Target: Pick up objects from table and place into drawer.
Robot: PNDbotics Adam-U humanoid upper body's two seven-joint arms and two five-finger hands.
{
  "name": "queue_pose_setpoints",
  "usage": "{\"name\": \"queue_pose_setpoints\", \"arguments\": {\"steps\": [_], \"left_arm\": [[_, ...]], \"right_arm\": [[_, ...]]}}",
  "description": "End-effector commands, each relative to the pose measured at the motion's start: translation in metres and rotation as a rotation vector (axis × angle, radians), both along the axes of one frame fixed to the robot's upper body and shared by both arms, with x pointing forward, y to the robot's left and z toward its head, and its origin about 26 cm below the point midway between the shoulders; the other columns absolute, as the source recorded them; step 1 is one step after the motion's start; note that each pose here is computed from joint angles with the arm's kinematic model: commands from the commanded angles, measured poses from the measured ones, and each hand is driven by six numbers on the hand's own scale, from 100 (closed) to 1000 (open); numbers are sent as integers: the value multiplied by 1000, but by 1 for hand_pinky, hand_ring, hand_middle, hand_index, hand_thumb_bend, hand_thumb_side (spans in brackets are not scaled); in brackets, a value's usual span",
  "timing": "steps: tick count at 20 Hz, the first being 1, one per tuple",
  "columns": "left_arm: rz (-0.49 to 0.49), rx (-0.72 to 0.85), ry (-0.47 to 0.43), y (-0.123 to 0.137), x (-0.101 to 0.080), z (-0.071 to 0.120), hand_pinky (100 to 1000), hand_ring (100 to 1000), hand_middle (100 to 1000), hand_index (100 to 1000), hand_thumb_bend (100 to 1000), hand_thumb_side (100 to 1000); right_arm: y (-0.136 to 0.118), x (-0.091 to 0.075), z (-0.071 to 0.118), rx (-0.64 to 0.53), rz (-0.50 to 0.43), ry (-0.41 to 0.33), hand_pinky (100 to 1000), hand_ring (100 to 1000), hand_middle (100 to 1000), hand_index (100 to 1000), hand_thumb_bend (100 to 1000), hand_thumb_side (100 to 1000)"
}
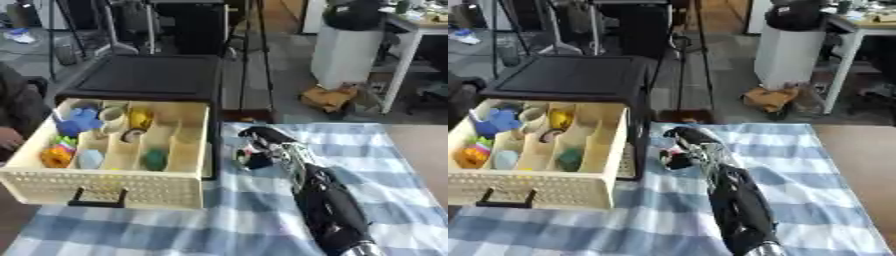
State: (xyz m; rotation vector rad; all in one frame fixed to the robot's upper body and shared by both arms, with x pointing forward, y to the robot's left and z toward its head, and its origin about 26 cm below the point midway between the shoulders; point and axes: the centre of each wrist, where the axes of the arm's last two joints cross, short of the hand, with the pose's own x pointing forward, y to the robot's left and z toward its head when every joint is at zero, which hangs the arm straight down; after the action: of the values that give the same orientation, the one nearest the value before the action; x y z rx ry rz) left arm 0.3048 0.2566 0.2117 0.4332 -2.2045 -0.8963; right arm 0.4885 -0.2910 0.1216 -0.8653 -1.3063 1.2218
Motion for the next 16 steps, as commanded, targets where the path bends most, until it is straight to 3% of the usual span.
{"name": "queue_pose_setpoints", "arguments": {"steps": [1,8,10,16], "left_arm": [[-7,2,-33,0,-2,8,100,100,100,778,139,1000],[-9,4,-37,0,-2,8,100,100,100,778,137,1000],[-10,5,-38,0,-2,8,100,100,100,779,136,1000],[-10,5,-38,0,-2,7,100,100,100,779,129,1000]], "right_arm": [[-12,2,16,-12,-32,-37,863,918,893,942,100,515],[-16,2,17,-31,-73,-40,870,930,914,961,100,636],[-17,2,15,-30,-74,-29,864,925,915,970,100,757],[-17,1,8,-31,-60,14,839,902,914,972,100,930]]}}
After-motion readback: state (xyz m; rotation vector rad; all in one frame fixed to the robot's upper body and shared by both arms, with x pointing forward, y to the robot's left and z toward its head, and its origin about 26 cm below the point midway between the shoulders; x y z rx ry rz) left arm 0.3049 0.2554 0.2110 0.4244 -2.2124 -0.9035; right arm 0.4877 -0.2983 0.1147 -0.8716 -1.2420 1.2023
